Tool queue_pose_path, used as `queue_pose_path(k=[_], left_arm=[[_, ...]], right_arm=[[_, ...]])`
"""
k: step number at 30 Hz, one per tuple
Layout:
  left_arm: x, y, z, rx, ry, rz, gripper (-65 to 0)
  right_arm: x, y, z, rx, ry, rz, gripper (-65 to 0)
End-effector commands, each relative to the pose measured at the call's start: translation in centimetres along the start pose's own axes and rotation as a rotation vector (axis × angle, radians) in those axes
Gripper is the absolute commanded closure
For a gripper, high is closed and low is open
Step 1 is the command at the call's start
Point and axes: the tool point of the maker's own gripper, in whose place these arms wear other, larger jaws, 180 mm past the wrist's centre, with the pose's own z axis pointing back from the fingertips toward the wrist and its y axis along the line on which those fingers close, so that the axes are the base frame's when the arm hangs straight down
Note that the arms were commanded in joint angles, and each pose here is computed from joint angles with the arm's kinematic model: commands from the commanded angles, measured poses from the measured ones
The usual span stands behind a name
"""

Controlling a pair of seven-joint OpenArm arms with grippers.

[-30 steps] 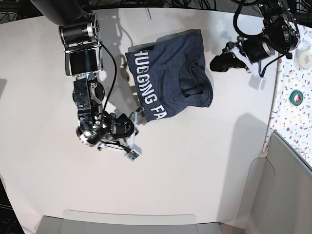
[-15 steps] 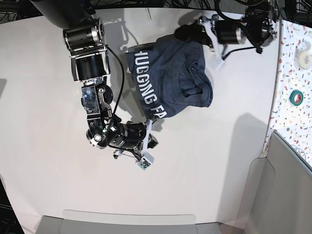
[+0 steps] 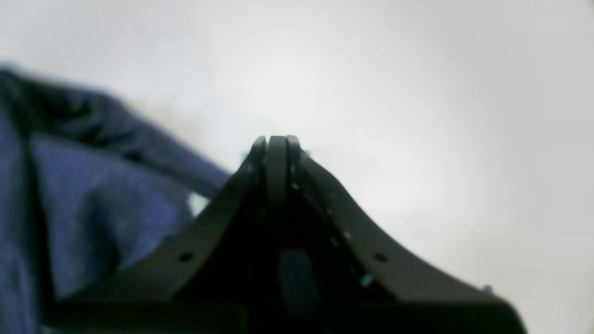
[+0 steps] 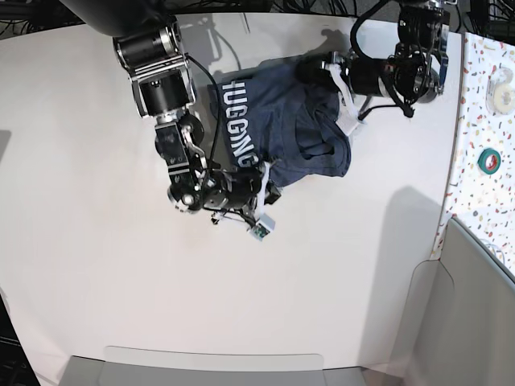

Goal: Layout the t-shirt on the table in an organized manner, then fold the t-shirt properly
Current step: 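Grasp the folded shirt with both grippers at opposite sides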

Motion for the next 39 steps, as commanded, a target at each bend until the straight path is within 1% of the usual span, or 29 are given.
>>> queue_pose_path(k=[1,3,5,8,12,16,19,22,24,27,34,39], left_arm=[[1.4,0.1,0.8,0.013,-0.032,-0.033,-6.0],[2.2,0.8,0.9,0.053,-0.053,-0.045,-6.0],[2.7,2.1,1.5,0.117,-0.067,-0.053,-6.0],[5.4,3.7,3.2,0.207,-0.133,-0.077,-6.0],[7.4,5.9,4.5,0.278,-0.175,-0.051,-6.0],[8.9,6.9,4.5,0.275,-0.186,-0.015,-6.0],[10.3,6.6,3.7,0.246,-0.223,0.001,-6.0],[11.0,6.8,2.8,0.22,-0.237,0.035,-6.0],[11.8,6.4,1.8,0.191,-0.256,0.057,-6.0],[13.1,6.0,1.2,0.161,-0.291,0.072,-6.0],[16.5,4.2,0.8,0.108,-0.347,0.061,-6.0],[18.8,1.9,0.6,0.062,-0.382,0.031,-6.0]], right_arm=[[1.5,-0.9,1.4,-0.027,-0.035,0.044,0.0],[-0.1,-1.3,2.9,-0.06,0.012,0.078,0.0],[-2.0,-1.6,4.6,-0.1,0.063,0.103,0.0],[-4.5,-1.8,7.2,-0.154,0.137,0.149,0.0],[-7.0,-1.0,10.1,-0.198,0.211,0.196,0.0],[-8.8,0.9,11.7,-0.203,0.243,0.222,0.0],[-9.3,2.7,12.3,-0.189,0.23,0.228,0.0],[-9.3,4.2,12.6,-0.173,0.212,0.234,0.0],[-9.4,4.9,12.7,-0.166,0.206,0.235,0.0],[-9.5,5.4,12.7,-0.149,0.197,0.227,0.0],[-7.8,7.8,12.3,-0.023,0.098,0.175,0.0],[-7.2,7.6,12.4,-0.019,0.078,0.177,0.0]])
